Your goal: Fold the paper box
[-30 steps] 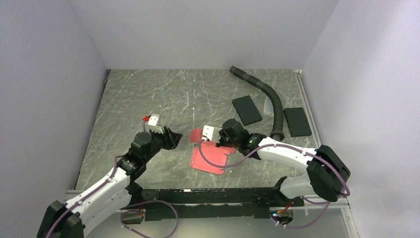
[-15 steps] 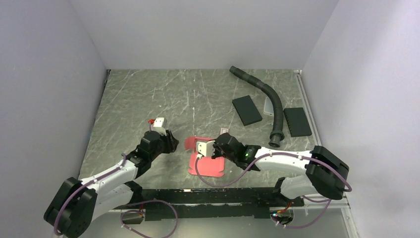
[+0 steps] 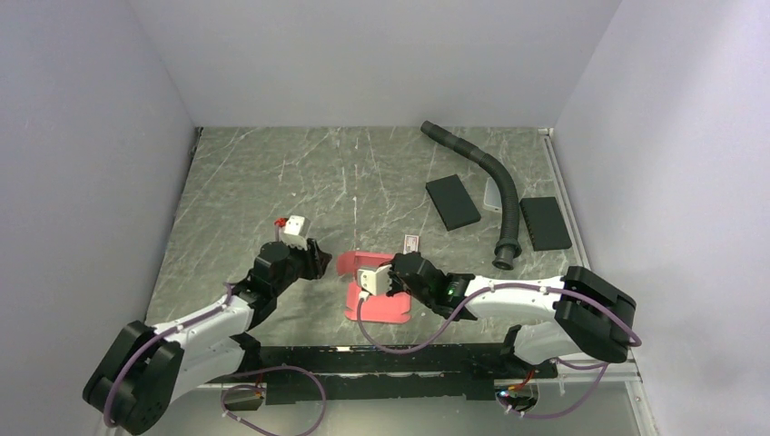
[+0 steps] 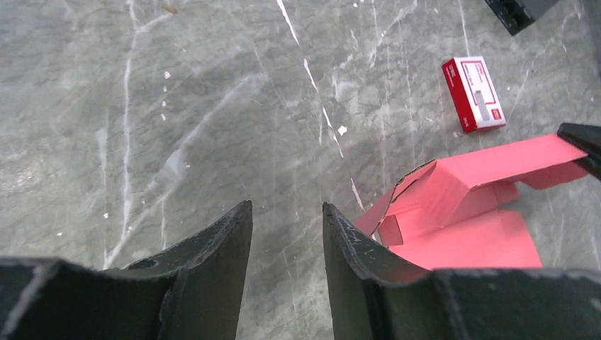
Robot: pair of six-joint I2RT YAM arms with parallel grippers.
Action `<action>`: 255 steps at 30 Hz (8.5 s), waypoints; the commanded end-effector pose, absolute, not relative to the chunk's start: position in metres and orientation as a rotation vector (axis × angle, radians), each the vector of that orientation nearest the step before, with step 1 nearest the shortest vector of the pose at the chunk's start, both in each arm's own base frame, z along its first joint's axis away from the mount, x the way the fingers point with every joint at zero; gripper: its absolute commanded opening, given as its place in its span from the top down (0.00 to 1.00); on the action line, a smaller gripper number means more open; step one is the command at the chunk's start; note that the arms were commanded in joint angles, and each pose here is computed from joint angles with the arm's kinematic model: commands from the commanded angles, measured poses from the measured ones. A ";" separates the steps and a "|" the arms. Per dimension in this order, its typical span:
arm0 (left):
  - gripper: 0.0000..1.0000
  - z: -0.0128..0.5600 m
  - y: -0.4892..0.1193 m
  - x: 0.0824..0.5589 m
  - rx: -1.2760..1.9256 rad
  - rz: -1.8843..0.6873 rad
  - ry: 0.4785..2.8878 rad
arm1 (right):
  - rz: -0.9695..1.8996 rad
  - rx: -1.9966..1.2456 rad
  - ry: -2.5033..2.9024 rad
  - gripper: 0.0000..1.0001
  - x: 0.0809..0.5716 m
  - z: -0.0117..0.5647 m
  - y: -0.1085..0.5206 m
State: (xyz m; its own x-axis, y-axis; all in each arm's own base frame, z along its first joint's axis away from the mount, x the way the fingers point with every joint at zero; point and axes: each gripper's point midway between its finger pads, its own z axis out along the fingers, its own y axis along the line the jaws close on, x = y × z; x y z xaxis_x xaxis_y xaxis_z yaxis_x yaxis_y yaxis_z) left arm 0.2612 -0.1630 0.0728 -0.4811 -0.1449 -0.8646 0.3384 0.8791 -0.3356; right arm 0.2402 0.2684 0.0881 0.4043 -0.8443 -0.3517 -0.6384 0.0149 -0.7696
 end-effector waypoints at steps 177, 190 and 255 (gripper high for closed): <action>0.83 0.056 -0.265 0.244 0.594 -0.490 1.726 | 1.330 -1.059 2.209 0.67 0.213 0.085 0.298; 0.71 0.054 -0.258 0.243 0.574 -0.470 1.758 | 1.164 -1.138 2.130 0.70 0.219 0.092 0.299; 1.00 0.042 -0.230 0.244 0.503 -0.323 1.827 | 0.769 -1.330 1.991 0.80 0.206 0.089 0.326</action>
State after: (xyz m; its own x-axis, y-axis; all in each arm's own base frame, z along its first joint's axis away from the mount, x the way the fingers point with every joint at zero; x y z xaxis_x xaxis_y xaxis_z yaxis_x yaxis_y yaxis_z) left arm 0.2394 -0.2380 0.0510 -0.2592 0.1254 -0.9577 0.5304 0.8471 -0.0326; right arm 0.2060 0.3127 0.0740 -0.3423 -0.6011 -0.7221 -0.9257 0.3473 0.1498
